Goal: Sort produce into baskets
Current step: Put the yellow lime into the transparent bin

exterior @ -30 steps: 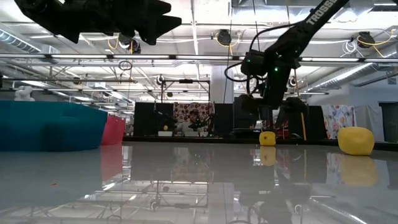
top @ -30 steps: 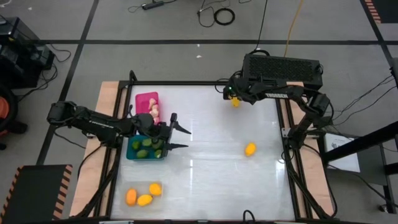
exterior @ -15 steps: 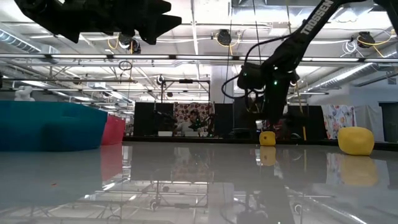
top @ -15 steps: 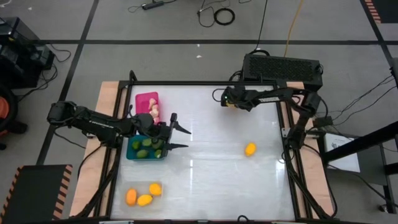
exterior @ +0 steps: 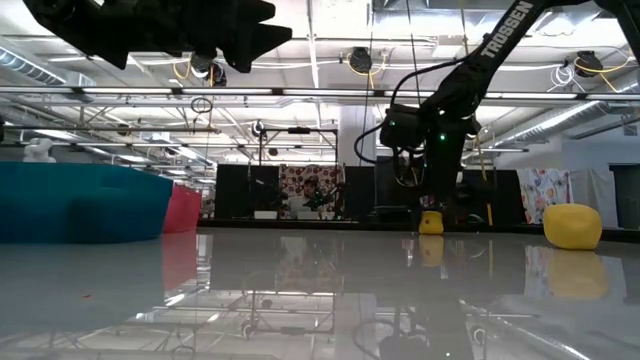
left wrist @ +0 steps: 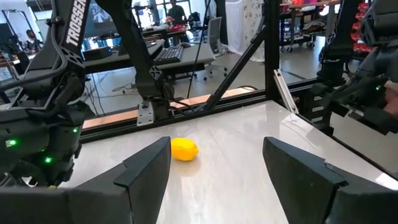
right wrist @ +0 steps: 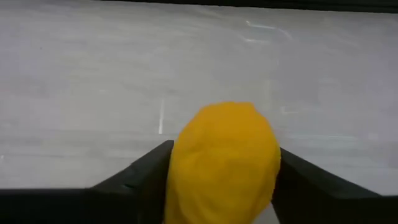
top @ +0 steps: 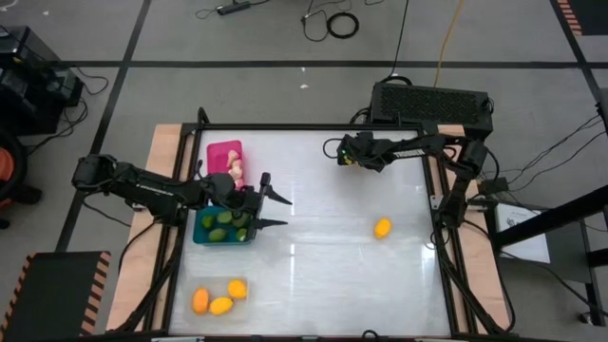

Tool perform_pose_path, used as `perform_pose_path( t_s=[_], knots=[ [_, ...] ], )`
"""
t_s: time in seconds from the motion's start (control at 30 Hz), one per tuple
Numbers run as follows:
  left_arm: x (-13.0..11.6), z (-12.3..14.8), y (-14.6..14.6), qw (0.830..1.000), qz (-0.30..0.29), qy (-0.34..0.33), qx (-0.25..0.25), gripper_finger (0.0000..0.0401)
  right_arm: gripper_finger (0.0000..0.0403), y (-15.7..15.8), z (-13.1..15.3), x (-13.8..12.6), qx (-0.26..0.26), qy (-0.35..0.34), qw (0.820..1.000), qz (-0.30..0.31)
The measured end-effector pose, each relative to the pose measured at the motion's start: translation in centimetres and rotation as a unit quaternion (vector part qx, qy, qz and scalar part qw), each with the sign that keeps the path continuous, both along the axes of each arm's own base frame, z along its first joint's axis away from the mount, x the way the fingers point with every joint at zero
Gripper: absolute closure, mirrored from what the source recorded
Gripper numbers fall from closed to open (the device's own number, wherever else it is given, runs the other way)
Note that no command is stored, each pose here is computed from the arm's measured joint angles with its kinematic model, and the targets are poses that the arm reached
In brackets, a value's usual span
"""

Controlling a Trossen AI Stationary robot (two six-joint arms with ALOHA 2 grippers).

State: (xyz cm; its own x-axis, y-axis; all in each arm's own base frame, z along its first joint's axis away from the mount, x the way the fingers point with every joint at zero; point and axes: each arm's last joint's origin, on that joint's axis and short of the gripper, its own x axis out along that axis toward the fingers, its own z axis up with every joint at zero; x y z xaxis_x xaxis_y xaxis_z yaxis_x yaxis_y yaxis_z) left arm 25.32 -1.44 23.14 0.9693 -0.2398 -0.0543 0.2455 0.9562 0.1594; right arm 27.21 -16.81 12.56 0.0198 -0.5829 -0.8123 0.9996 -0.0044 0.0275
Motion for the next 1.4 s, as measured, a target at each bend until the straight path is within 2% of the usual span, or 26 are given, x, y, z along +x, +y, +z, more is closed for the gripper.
perform_pose_path(
  t_s=[0.1,0.2,0.4,0.53,0.63,0.77,0.93,1.07,1.23,1.4],
  knots=[
    [0.0,-0.1,0.0,1.000,0.000,0.005,0.003,0.0138,0.0217,0.1,0.1,0.1,0.000,0.004,1.000,0.010],
    [-0.1,-0.2,0.1,1.000,0.001,0.012,0.013,0.0138,0.0234,0.4,0.6,0.2,-0.003,0.000,1.000,0.022],
    [-1.7,0.7,1.9,0.997,0.059,0.046,0.015,0.0138,0.0209,2.3,3.7,0.8,-0.022,-0.048,0.997,0.061],
    [-3.4,1.3,3.3,0.994,0.097,0.060,0.006,0.0138,0.0203,5.4,5.8,2.5,-0.038,-0.109,0.984,0.137],
    [-4.6,1.4,3.9,0.992,0.115,0.048,-0.002,0.0138,0.0206,8.7,6.9,4.4,-0.056,-0.161,0.960,0.224],
    [-5.8,1.4,4.5,0.990,0.135,0.030,-0.004,0.0138,0.0209,13.8,7.9,6.6,-0.078,-0.237,0.917,0.311],
    [-6.9,1.3,5.2,0.987,0.158,-0.004,-0.016,0.0138,0.0210,20.6,8.4,9.4,-0.107,-0.330,0.844,0.409],
    [-7.2,1.1,5.1,0.992,0.126,-0.007,-0.031,0.0138,0.0211,25.8,9.5,13.0,-0.130,-0.339,0.798,0.481],
    [-7.8,1.7,4.5,0.997,0.042,-0.015,-0.057,0.0138,0.0211,30.8,9.1,19.0,-0.152,-0.303,0.767,0.544],
    [-8.6,2.4,4.0,0.997,-0.019,-0.032,-0.063,0.0138,0.0211,33.2,7.1,23.7,-0.166,-0.272,0.755,0.574]
  ],
)
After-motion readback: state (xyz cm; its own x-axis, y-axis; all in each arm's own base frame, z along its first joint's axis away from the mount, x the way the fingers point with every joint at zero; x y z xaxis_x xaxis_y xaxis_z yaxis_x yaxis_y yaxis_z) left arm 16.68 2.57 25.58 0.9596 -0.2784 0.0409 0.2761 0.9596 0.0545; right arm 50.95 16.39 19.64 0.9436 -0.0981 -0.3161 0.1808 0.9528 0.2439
